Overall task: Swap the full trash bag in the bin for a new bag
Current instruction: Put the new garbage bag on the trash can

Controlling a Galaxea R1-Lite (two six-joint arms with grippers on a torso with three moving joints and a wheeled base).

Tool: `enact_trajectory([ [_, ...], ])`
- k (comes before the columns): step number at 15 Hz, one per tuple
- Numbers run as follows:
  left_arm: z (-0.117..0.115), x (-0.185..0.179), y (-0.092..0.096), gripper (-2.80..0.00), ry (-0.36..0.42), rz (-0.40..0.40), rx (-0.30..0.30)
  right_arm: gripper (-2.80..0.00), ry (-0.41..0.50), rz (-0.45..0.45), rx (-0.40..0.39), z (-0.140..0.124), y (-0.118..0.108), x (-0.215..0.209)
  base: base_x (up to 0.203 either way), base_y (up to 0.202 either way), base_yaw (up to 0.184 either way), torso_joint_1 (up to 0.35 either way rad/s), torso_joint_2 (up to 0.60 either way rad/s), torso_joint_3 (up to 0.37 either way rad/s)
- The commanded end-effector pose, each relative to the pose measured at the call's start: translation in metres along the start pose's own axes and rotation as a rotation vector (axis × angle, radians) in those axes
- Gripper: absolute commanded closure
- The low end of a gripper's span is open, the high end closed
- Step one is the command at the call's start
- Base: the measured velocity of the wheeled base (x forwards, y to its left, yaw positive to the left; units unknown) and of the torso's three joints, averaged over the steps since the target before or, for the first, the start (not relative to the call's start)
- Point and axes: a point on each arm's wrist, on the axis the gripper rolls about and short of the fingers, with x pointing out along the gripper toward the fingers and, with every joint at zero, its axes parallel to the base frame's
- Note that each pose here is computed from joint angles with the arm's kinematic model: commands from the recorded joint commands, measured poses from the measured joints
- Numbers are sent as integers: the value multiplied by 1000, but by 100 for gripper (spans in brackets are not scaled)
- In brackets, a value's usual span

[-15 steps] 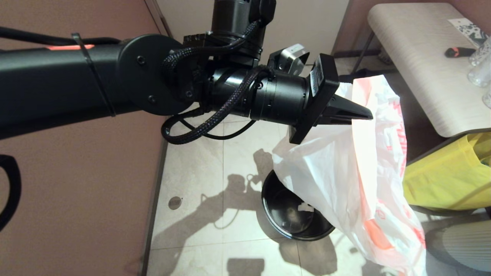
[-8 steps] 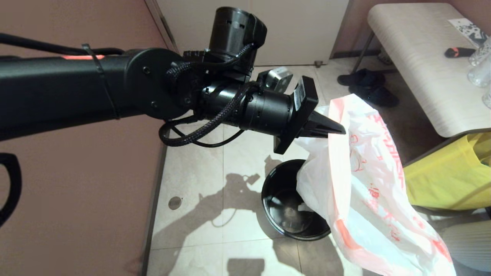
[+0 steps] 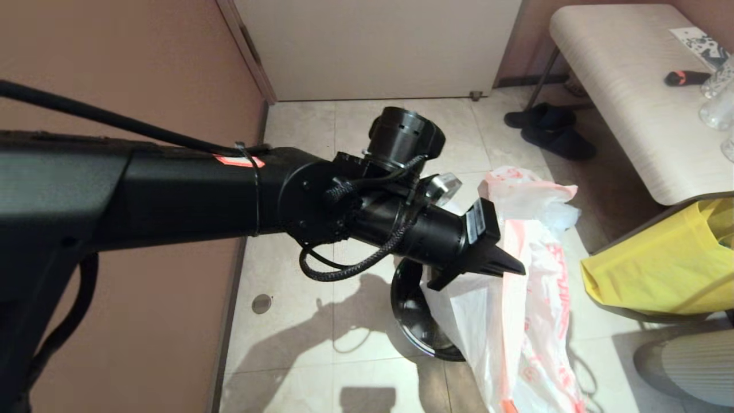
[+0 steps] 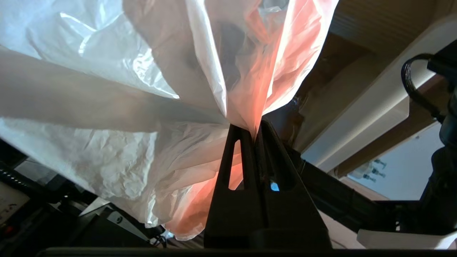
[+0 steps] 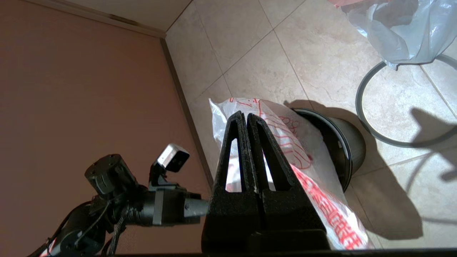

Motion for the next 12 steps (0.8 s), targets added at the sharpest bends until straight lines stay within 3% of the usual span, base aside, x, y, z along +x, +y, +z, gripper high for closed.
enact_trajectory([
  [1,-11,13,-6,0,46,-6,3,0,8,-6,9,0,-2,3,0,0,0,0,0,0],
  [2,-19,18,-12,0,68,-11,7,0,8,-8,10,0,-2,3,0,0,0,0,0,0],
  [8,-30,-10,-29,0,16,-9,-18,0,78,-72,53,-8,-10,2,0,0,0,0,0,0],
  [12,-16,-23,-5,0,-27,33,-53,0,286,-127,138,-28,-19,13,0,0,0,0,0,0],
])
